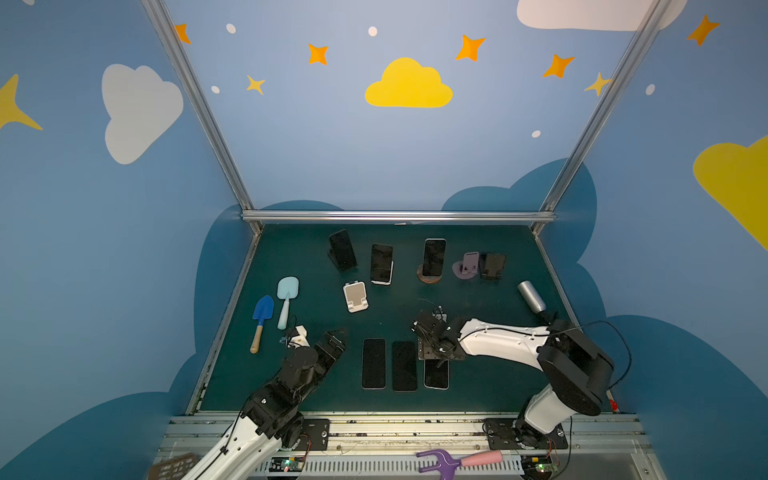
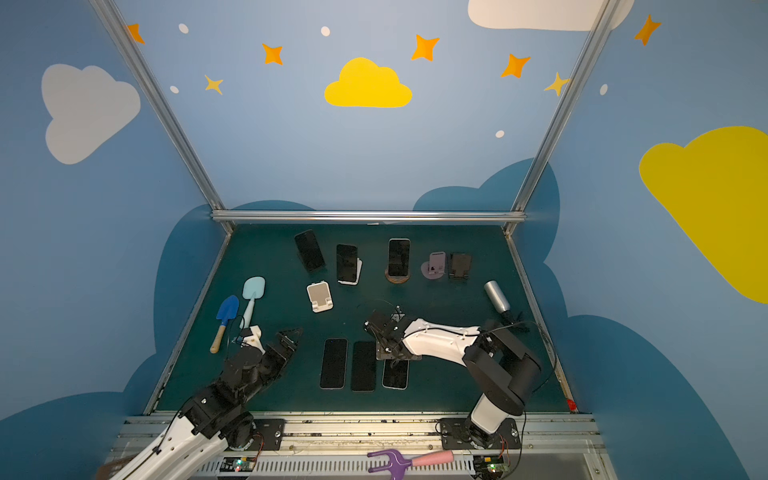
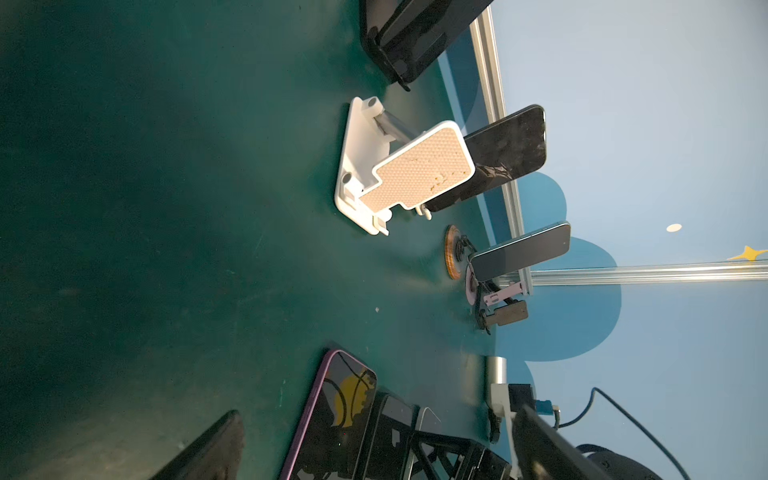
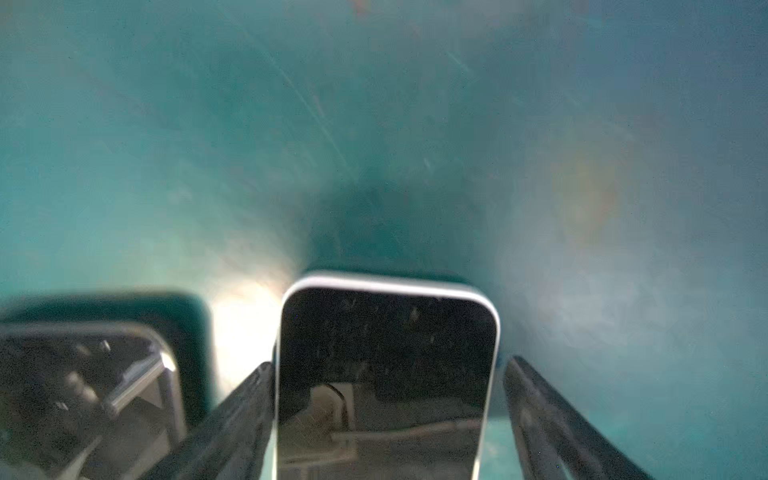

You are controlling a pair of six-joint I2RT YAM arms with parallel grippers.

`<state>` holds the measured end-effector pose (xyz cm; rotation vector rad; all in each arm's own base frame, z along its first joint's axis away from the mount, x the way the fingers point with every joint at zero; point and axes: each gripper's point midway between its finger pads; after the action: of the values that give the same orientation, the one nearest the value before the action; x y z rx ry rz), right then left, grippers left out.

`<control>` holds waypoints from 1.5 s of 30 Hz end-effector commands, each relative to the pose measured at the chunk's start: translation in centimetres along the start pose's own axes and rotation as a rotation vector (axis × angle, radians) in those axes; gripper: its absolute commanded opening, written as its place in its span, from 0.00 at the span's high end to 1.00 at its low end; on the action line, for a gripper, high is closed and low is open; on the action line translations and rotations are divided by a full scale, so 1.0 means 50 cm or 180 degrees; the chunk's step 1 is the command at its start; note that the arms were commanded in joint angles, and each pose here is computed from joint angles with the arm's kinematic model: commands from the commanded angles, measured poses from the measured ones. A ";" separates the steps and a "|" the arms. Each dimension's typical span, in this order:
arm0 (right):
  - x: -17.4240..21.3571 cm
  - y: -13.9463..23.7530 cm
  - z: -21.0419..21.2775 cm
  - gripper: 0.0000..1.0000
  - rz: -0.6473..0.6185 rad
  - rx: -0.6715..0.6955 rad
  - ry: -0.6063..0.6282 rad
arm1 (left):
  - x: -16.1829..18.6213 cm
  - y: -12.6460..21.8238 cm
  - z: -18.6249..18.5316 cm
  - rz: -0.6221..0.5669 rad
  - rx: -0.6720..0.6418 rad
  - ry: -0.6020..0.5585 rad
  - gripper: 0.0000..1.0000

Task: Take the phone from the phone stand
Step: 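Move the right gripper to the empty white stand and close on it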

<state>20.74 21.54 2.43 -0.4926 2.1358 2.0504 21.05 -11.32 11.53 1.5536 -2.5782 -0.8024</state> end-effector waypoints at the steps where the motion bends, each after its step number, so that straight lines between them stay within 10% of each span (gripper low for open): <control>1: 0.005 0.031 -0.024 0.13 -0.0011 0.0061 0.0064 | -0.012 0.011 -0.044 -0.0050 0.0143 -0.0128 0.00; 25: -0.120 0.182 0.002 0.10 -0.0700 -0.0242 0.0288 | -0.038 0.046 -0.089 -0.0145 0.0053 -0.0449 0.00; 45: -0.273 0.257 0.394 0.09 -0.1374 -0.1414 0.1264 | -0.100 0.107 0.003 -0.0681 -0.0481 -0.0226 0.00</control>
<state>26.28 39.74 16.86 -1.2489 1.5800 2.3109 19.71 -6.79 15.01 1.7448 -2.4507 -1.0245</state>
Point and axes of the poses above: each gripper's point midway between its finger pads, its own y axis back along the fingers, its own z axis along the line the jaws close on, x = y × z, and after that the axes turned 4 degrees about y, right-handed
